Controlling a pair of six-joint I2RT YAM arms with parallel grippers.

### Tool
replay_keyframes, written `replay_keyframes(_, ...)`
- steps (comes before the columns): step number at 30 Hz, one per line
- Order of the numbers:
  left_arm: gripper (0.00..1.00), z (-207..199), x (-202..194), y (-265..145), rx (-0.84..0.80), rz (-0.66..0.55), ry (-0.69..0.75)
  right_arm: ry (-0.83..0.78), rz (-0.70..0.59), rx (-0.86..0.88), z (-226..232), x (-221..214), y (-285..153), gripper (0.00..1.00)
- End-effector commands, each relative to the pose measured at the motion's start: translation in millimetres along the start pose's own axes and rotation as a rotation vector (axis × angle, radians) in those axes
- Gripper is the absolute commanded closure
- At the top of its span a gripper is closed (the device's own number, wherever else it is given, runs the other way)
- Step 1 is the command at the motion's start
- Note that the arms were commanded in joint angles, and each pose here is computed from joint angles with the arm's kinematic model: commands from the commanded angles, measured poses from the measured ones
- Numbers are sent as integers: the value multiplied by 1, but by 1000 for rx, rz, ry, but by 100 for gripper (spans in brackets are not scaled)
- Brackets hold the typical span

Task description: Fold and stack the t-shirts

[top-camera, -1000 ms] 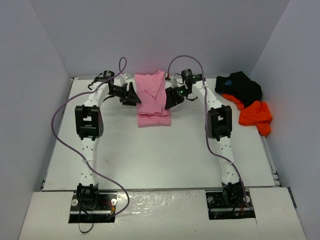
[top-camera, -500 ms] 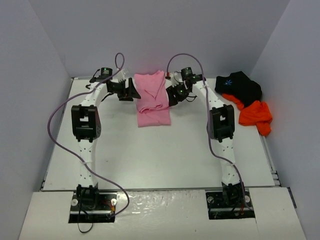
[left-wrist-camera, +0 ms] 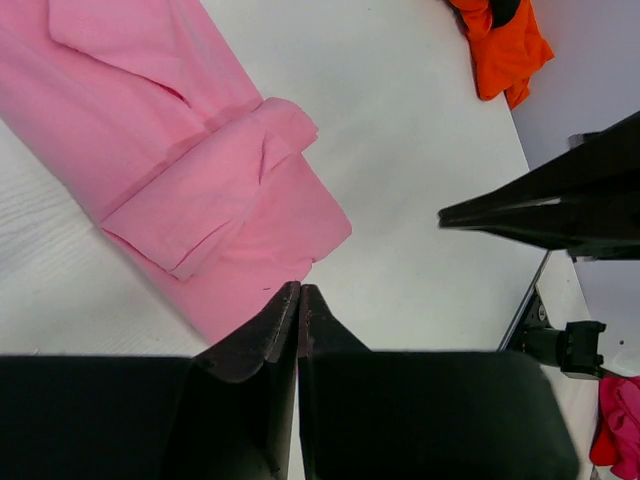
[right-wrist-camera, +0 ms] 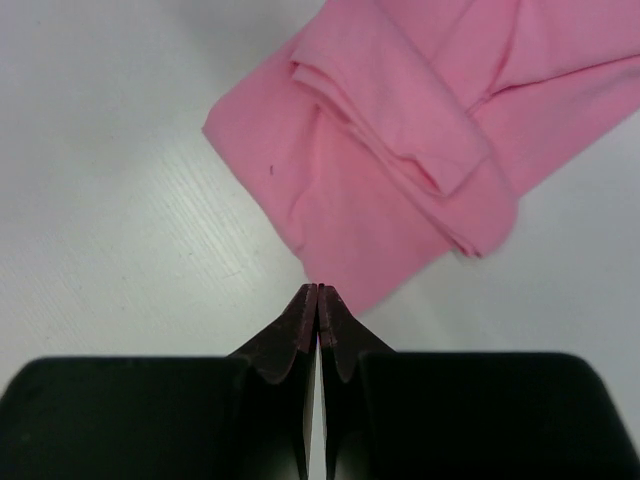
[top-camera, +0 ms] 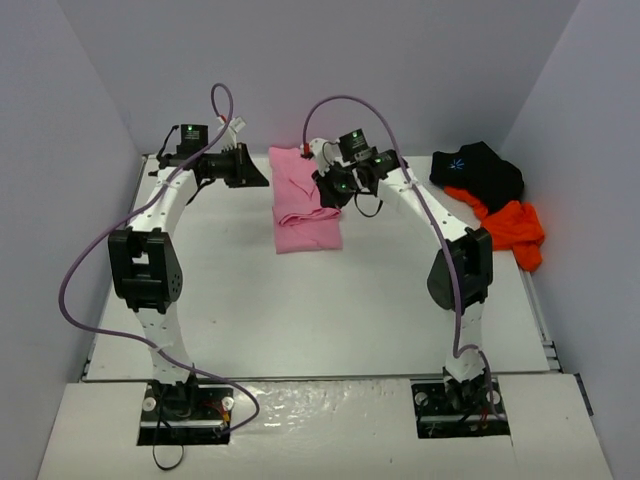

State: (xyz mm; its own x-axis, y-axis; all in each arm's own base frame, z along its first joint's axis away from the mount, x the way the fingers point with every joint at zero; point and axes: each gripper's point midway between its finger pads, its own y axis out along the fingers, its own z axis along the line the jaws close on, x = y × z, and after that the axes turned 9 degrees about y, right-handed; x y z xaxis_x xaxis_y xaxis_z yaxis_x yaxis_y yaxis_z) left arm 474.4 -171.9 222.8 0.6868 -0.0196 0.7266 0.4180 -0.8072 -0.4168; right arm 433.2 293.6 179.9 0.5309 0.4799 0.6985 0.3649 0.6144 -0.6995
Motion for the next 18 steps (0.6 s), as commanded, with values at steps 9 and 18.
replay_keyframes(9, 100, -20, 16, -7, -41, -71, 75, 87, 162, 104, 6, -55, 92, 100)
replay_keyframes(18, 100, -16, 10, -4, -47, -54, 85, 46, 174, 74, 2, -56, 121, 100)
